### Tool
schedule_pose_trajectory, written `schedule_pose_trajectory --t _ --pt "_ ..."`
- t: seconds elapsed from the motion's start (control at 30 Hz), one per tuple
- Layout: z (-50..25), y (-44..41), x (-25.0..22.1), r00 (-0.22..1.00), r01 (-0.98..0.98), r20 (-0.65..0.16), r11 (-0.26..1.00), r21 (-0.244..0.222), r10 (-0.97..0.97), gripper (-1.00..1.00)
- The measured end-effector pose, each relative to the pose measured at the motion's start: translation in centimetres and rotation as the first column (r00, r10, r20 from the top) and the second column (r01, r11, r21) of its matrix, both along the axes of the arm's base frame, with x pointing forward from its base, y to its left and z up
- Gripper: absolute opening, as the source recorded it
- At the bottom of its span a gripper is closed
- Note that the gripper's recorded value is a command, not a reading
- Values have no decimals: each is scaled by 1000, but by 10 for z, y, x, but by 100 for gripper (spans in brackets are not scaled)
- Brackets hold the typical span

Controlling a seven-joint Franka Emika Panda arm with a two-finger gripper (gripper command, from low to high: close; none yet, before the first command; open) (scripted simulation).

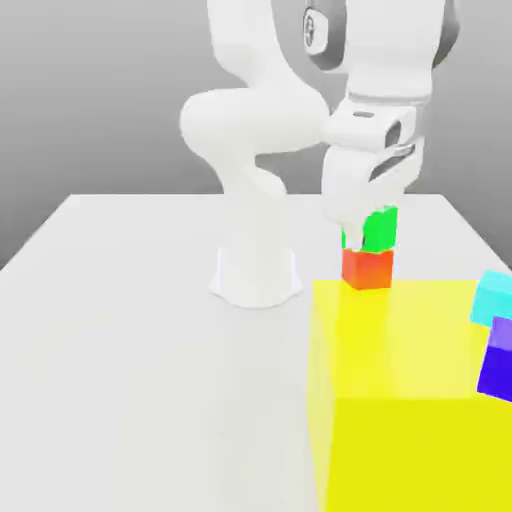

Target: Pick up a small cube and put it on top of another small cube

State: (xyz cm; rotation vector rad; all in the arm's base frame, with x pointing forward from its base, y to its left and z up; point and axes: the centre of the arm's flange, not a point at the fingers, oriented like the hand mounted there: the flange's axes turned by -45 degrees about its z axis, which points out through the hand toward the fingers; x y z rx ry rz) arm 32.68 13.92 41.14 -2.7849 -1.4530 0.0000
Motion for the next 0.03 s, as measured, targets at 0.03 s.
schedule_pose_trajectory --t 0.03 --pt "13 0 0 1000 0 0 1000 0 0 100"
